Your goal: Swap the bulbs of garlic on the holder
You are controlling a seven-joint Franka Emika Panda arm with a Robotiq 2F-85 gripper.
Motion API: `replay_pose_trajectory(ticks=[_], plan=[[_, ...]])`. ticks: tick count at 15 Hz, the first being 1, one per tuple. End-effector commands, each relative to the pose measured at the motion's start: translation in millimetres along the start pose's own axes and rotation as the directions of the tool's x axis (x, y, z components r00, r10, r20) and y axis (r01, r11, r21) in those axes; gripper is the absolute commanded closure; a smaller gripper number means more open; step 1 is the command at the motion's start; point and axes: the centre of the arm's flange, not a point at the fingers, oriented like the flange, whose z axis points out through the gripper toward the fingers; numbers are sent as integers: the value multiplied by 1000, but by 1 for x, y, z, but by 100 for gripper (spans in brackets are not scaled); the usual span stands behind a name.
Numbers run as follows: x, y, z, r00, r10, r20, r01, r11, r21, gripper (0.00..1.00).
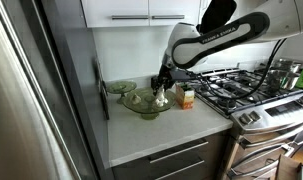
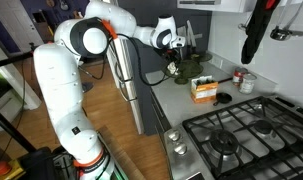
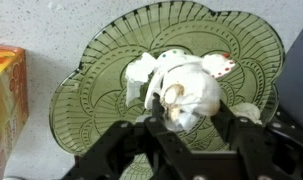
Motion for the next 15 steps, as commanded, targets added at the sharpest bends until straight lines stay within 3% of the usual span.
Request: replay_pose_trajectory(ticks=[1,3,4,5,8,12,15], plan=[[-10,2,-1,1000,13,-5,-13,1000,-17,73],[-9,1,-1,1000,11,-5,-11,1000,-19,73],[-9,1,-1,1000,10,-7,-10,1000,-20,40],[-8,1,-1,1000,12,-10,-12,1000,-22,22],[-5,1,-4,999,22,-28,-22,1000,-16,1],[1,1,-14,998,22,-60,-22,1000,-4,0],[6,-1,-37,996,-1,-93,-4,999,-53,0]])
